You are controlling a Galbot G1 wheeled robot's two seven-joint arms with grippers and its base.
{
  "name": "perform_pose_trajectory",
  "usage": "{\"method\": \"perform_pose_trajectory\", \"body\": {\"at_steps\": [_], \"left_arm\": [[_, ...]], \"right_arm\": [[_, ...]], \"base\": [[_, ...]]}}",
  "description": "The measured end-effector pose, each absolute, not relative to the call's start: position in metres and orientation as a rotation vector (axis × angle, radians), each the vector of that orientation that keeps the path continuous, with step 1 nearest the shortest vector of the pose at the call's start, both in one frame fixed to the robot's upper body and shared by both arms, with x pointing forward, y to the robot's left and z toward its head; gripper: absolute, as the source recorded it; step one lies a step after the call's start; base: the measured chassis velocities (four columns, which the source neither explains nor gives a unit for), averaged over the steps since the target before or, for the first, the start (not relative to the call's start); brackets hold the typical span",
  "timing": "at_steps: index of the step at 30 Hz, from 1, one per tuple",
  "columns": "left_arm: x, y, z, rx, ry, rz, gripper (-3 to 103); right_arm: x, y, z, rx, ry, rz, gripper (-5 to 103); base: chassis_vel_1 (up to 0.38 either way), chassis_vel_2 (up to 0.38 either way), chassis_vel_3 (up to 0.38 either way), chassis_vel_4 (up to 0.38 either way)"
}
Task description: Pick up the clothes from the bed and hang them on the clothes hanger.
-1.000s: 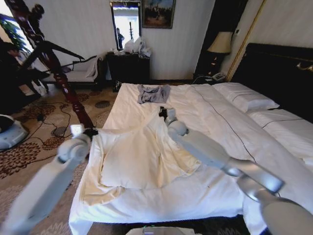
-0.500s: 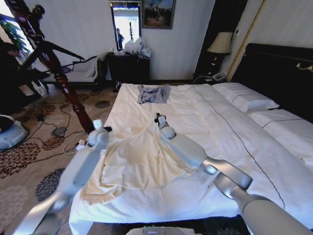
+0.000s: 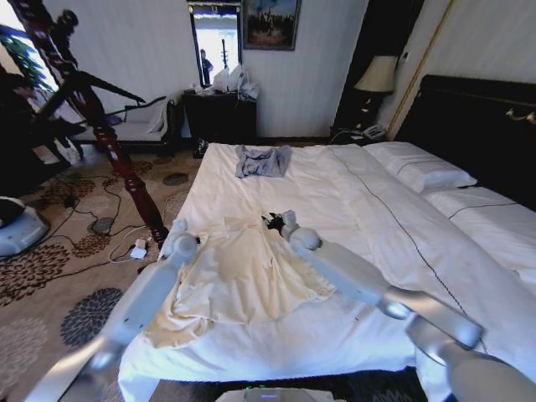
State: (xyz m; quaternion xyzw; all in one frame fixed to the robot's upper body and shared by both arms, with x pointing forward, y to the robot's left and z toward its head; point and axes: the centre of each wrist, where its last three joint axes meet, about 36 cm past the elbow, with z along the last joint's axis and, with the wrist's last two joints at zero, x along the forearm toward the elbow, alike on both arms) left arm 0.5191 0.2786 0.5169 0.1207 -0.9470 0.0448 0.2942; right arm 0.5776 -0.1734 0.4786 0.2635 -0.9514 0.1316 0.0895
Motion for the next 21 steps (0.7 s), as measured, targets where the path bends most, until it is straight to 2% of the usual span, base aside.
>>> {"method": "perform_pose_trajectory", "body": {"at_steps": [1,2,5,6,7,8,9,10,12,14,18,21], "left_arm": [[0.519,0.279,0.517,0.321,-2.521,0.119,58],[0.513,0.289,0.525,0.326,-2.577,0.126,58],[0.487,0.331,0.565,0.377,-2.750,0.179,75],[0.487,0.331,0.565,0.377,-2.750,0.179,75],[0.472,0.347,0.580,0.400,-2.817,0.176,80],[0.460,0.355,0.587,0.416,-2.861,0.155,80],[0.444,0.364,0.596,0.449,-2.927,0.103,85],[0.444,0.364,0.596,0.449,-2.927,0.103,85],[0.415,0.368,0.614,0.493,-3.041,0.027,95],[0.381,0.366,0.635,0.490,-3.164,-0.019,100],[0.343,0.365,0.667,0.339,-3.311,-0.064,100],[0.333,0.379,0.698,0.223,-3.382,-0.033,100]], "right_arm": [[0.578,-0.173,0.479,0.784,-2.830,0.391,53],[0.573,-0.174,0.488,0.812,-2.869,0.377,59],[0.559,-0.178,0.534,0.793,-3.054,0.246,70],[0.559,-0.178,0.534,0.793,-3.054,0.246,70],[0.555,-0.184,0.551,0.767,-3.148,0.160,76],[0.553,-0.191,0.562,0.743,-3.222,0.084,80],[0.552,-0.203,0.572,0.710,-3.305,-0.007,86],[0.552,-0.203,0.572,0.710,-3.305,-0.007,86],[0.550,-0.233,0.584,0.595,-3.440,-0.165,96],[0.542,-0.259,0.594,0.465,-3.525,-0.288,99],[0.513,-0.286,0.609,0.318,-3.585,-0.451,100],[0.491,-0.302,0.610,0.241,-3.599,-0.511,100]], "base": [[0.000,0.000,0.000,0.000],[0.000,0.000,0.000,0.000],[0.000,0.000,0.000,0.000],[0.000,0.000,0.000,0.000],[0.000,0.000,0.000,0.000],[0.000,0.000,0.000,0.000],[0.000,0.000,0.000,0.000],[0.000,0.000,0.000,0.000],[0.000,0.000,0.000,0.000],[0.000,0.000,0.000,0.000],[0.000,0.000,0.000,0.000],[0.000,0.000,0.000,0.000]]}}
